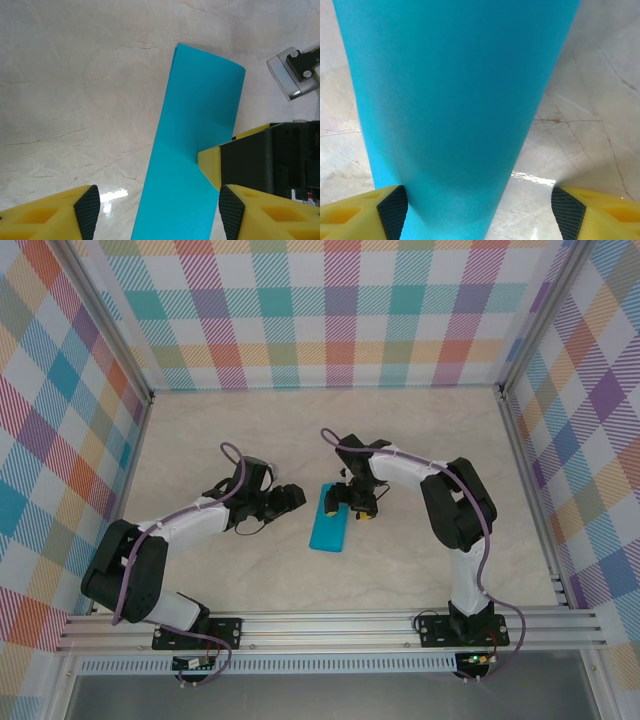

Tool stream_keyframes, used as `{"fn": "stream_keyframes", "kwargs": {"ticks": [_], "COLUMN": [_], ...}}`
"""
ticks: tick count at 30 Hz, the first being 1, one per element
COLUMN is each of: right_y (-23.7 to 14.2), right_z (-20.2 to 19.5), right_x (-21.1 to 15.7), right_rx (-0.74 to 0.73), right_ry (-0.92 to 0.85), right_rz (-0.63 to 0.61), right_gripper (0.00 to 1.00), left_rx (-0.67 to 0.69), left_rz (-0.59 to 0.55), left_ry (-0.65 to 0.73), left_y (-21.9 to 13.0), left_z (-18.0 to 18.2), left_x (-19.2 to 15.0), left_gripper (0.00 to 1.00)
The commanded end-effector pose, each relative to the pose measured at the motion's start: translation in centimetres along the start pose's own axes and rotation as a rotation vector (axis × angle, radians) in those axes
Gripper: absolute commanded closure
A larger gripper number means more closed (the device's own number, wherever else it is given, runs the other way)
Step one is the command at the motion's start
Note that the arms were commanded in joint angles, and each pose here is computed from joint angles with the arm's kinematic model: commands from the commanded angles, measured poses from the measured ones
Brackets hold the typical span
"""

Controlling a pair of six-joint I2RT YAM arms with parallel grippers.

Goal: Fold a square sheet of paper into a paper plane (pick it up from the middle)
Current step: Fold the square sheet of paper in half at the center of the table.

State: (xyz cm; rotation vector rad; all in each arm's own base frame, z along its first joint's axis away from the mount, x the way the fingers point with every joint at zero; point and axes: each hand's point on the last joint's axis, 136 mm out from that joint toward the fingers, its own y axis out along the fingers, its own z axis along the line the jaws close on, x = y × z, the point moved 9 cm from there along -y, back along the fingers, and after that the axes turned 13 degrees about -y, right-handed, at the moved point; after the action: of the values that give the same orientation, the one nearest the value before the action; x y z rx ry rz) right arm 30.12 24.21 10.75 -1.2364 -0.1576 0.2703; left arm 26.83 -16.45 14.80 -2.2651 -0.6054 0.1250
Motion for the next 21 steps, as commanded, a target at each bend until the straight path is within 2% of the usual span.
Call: {"fn": "stream_keyframes", "kwargs": {"ticks": [1,14,21], "right_y": [3.1,3.8,4.1], "right_z": [-1.6,-2.3,-2.5], "right_x": [-0.6,-0.8,-0.9], "right_rx": [-0.097,-0.148,-0.159], "right_ry": [-0.011,0.016,0.03], "right_rz": [0.094,0.121,0.124], "right_gripper": [0.2,0.2,0.22], "left_rx": [-0.03,-0.03,-0.04], "left_rz": [0.011,0.041,0.053], "left_ry": [0.031,0.012,0.007], "left_y": [0.1,0.9,1.2], "left_z": [-1.1,-1.1,-1.3], "left_x": [0.1,0.3,0.4], "left_gripper": [0.39,0.64,0.66]}}
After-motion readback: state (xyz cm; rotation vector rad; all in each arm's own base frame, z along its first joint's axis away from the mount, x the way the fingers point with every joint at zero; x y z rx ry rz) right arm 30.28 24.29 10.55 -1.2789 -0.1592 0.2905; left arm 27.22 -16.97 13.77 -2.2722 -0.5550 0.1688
